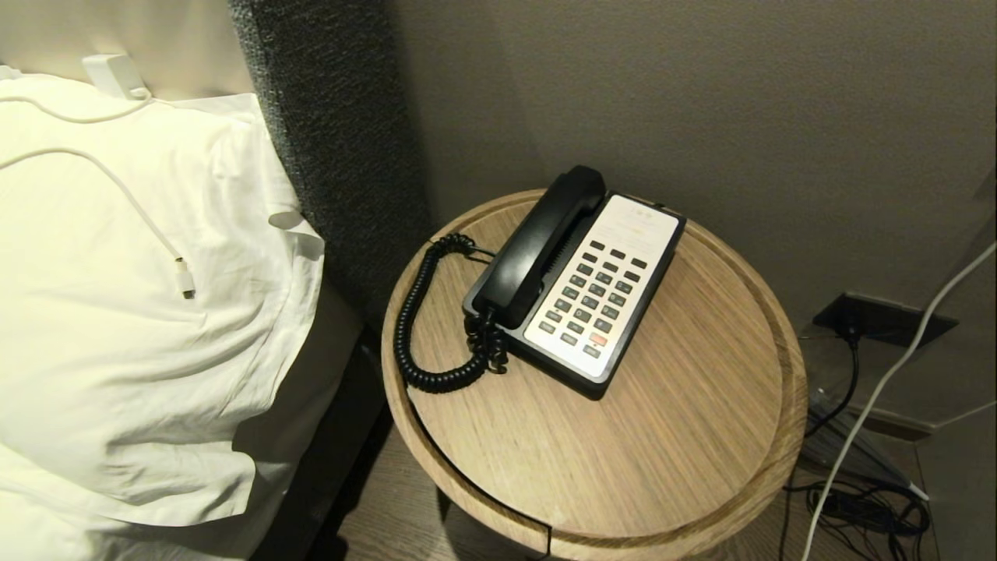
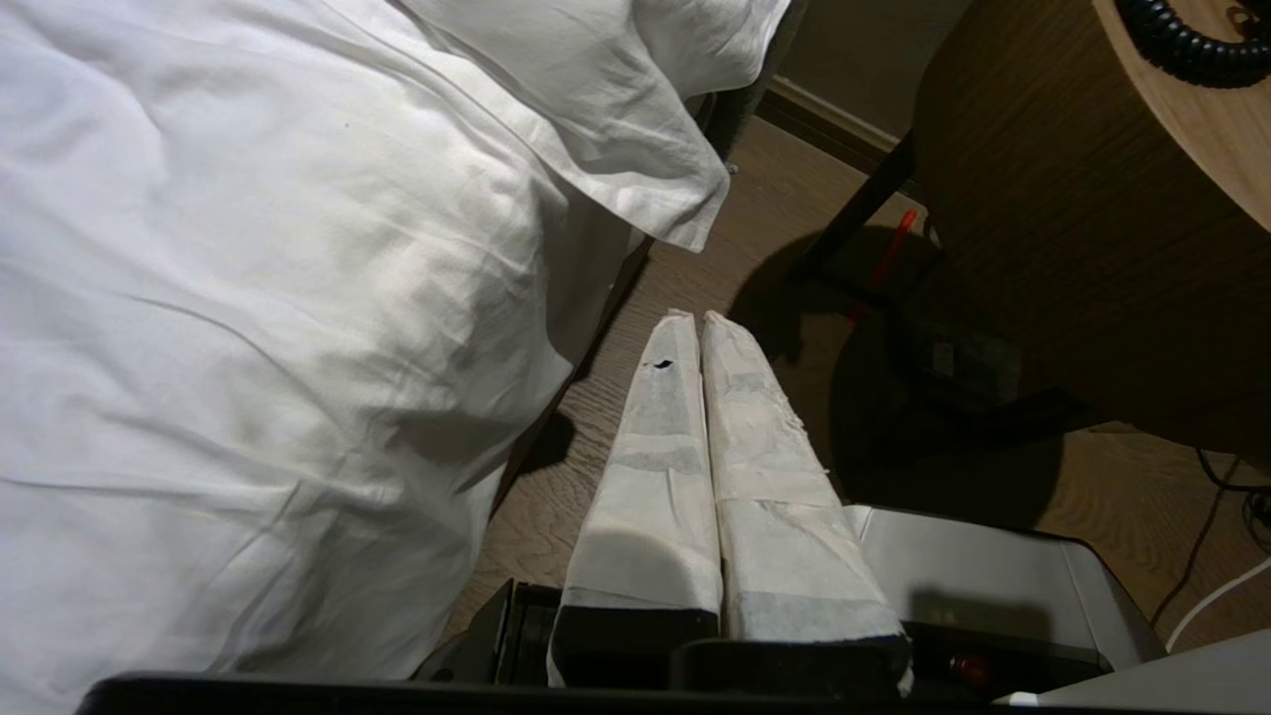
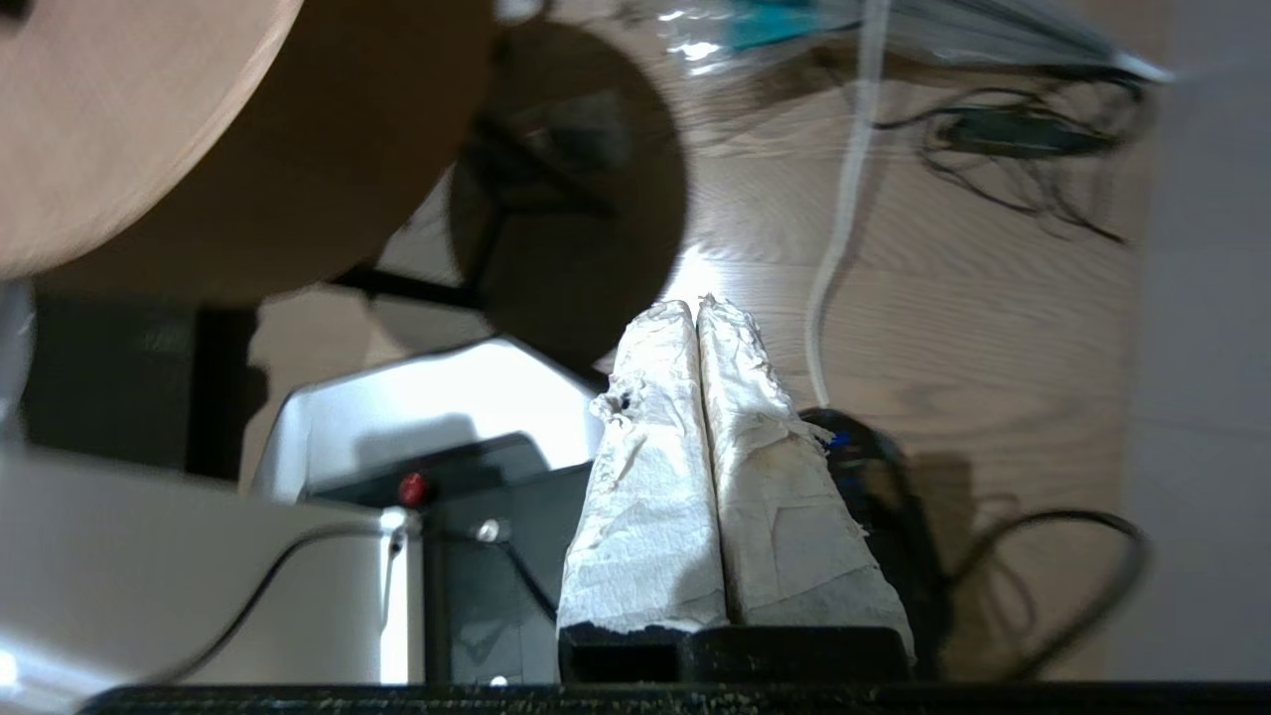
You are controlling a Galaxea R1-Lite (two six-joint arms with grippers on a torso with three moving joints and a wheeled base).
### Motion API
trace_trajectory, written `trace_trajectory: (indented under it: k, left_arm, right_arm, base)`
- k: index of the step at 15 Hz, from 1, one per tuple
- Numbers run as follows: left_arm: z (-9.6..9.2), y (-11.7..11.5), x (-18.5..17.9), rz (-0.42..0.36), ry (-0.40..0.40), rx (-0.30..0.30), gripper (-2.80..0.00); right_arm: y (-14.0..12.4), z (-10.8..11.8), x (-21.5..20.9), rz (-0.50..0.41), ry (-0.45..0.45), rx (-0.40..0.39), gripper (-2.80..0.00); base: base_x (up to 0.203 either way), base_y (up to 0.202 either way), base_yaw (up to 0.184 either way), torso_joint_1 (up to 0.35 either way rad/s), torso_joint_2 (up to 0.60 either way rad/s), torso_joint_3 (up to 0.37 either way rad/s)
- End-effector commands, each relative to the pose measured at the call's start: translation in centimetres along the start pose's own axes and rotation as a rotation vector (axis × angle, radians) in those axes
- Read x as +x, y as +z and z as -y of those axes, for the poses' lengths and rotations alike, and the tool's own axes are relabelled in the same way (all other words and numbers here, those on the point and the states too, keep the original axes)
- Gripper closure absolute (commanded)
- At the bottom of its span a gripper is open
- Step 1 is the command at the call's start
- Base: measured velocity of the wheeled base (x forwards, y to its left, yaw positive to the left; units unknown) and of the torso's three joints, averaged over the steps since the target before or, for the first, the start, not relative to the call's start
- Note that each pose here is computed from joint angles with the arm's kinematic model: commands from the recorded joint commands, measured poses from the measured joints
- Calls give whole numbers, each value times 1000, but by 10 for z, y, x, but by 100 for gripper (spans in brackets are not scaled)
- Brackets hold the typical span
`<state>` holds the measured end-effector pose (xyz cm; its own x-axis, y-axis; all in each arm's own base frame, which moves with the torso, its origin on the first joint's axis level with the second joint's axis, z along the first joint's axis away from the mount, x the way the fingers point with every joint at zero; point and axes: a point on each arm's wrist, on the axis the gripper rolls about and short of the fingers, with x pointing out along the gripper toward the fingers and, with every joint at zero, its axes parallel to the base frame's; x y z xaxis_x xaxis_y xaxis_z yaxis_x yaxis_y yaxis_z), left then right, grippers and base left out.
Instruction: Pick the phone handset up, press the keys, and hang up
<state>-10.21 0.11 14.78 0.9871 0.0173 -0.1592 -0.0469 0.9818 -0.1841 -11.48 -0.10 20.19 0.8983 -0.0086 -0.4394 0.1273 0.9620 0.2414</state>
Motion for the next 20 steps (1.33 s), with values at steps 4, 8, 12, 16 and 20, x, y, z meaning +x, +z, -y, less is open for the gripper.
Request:
trace_trajectory:
  k: [4, 8, 12, 16, 20]
  left_arm:
    - [-1, -10, 16, -26, 5, -6, 0]
    - [-6, -40, 65, 20, -3, 16, 0]
    - [-8, -54, 83, 86, -22, 11, 0]
    - [-9, -57, 85, 89, -17, 202, 0]
    - [-8, -59, 89, 141, -46, 261, 0]
  right_arm:
    - [-50, 11, 49, 60, 44, -59, 0]
    - [-62, 15, 118, 268, 84, -121, 0]
    - [-66, 16, 132, 394, 77, -179, 0]
    - [-65, 16, 137, 480, 73, -320, 0]
    - [-71, 18, 139, 437, 66, -311, 0]
  base:
    - [0, 0, 0, 0, 0, 0]
    - [0, 0, 0, 0, 0, 0]
    - [0, 0, 0, 0, 0, 0]
    - [0, 0, 0, 0, 0, 0]
    - [0, 0, 0, 0, 0, 0]
